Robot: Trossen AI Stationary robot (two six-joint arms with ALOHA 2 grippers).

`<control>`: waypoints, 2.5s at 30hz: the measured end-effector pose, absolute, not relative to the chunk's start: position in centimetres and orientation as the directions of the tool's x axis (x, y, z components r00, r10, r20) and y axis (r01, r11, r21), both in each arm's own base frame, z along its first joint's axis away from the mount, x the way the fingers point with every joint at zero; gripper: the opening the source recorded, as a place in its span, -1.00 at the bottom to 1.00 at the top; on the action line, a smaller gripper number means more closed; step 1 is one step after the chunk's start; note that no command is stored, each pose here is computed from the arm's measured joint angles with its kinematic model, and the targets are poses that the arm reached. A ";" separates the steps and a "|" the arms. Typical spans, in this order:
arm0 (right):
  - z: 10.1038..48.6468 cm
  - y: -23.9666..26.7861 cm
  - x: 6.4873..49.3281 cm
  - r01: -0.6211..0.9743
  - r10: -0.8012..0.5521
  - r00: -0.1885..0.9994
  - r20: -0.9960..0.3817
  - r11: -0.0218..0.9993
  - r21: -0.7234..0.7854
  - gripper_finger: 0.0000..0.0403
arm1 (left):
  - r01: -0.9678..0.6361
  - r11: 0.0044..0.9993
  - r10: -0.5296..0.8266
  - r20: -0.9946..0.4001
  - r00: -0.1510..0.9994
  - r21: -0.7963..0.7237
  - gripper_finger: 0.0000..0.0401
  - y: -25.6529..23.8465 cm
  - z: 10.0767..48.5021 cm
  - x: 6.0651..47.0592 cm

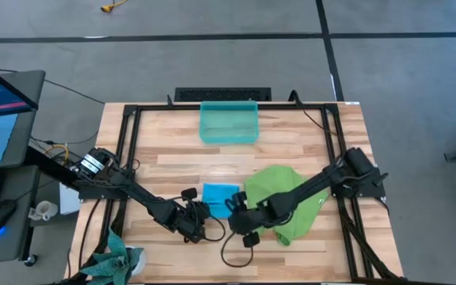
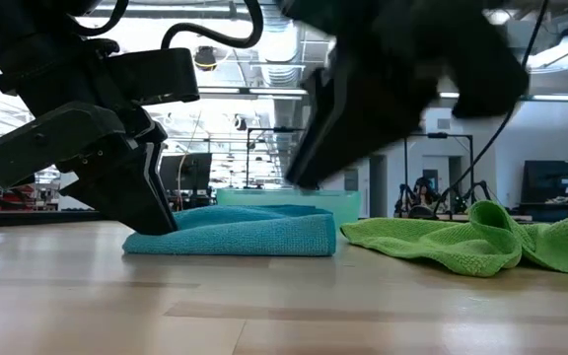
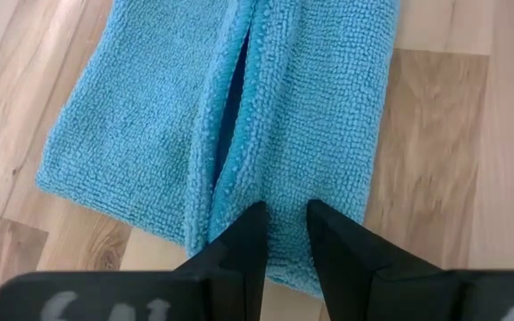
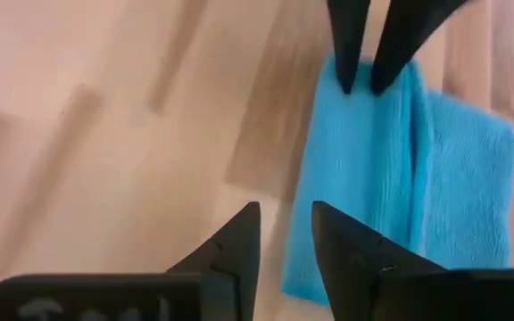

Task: Roll microfiber towels into tight, uniform cylinder then place into a basket
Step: Roll the blue microfiber cloth

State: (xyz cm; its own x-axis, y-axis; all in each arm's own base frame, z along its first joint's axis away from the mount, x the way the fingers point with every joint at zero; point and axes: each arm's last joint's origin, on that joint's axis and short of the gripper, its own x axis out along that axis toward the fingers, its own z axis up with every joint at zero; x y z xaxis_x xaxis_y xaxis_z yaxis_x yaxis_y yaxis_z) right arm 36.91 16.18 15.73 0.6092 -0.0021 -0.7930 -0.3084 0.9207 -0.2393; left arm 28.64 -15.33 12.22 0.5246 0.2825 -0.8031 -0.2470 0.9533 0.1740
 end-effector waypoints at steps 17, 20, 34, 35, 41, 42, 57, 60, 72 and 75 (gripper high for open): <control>13.9 13.9 37.0 -0.248 0.032 0.452 -0.891 0.964 -0.092 -0.51 | -0.292 0.947 0.278 -0.799 0.533 0.134 -0.61 -15.4 12.2 28.7; 15.0 14.0 37.1 -0.228 0.024 0.506 -0.862 0.968 -0.107 -0.52 | -0.335 0.937 0.277 -0.799 0.533 0.102 -0.61 -15.4 12.2 28.8; 15.0 12.3 38.8 -0.153 -0.020 0.604 -0.797 0.978 -0.141 -0.52 | -0.345 0.934 0.274 -0.803 0.528 0.092 -0.61 -15.4 12.2 28.7; 14.7 12.2 39.1 -0.146 -0.022 0.607 -0.795 0.979 -0.140 -0.52 | -0.343 0.935 0.274 -0.804 0.528 0.094 -0.61 -15.4 12.2 28.7; 12.4 11.6 39.4 -0.120 -0.025 0.541 -0.841 0.987 -0.106 -0.52 | -0.340 0.936 0.272 -0.807 0.525 0.094 -0.61 -15.3 12.2 28.7; 12.1 11.5 39.3 -0.113 -0.029 0.530 -0.848 0.988 -0.104 -0.52 | -0.338 0.937 0.268 -0.809 0.524 0.091 -0.61 -15.4 12.2 28.7; 11.2 11.4 39.2 -0.081 -0.011 0.492 -0.870 0.995 -0.059 -0.52 | -0.375 0.924 0.277 -0.806 0.523 0.074 -0.41 -15.2 12.2 28.8; 11.2 11.4 39.2 -0.081 -0.011 0.491 -0.871 0.995 -0.059 -0.52 | -0.355 0.932 0.267 -0.814 0.516 0.081 -0.31 -15.0 12.2 28.9; 11.1 11.4 39.3 -0.082 -0.006 0.499 -0.867 0.995 -0.054 -0.52 | -0.177 0.950 0.312 -0.816 0.486 0.258 -0.28 -16.5 14.7 29.1; 11.1 11.4 39.3 -0.082 -0.006 0.500 -0.866 0.995 -0.054 -0.52 | -0.138 0.951 0.309 -0.808 0.502 0.278 -0.28 -17.3 15.2 28.9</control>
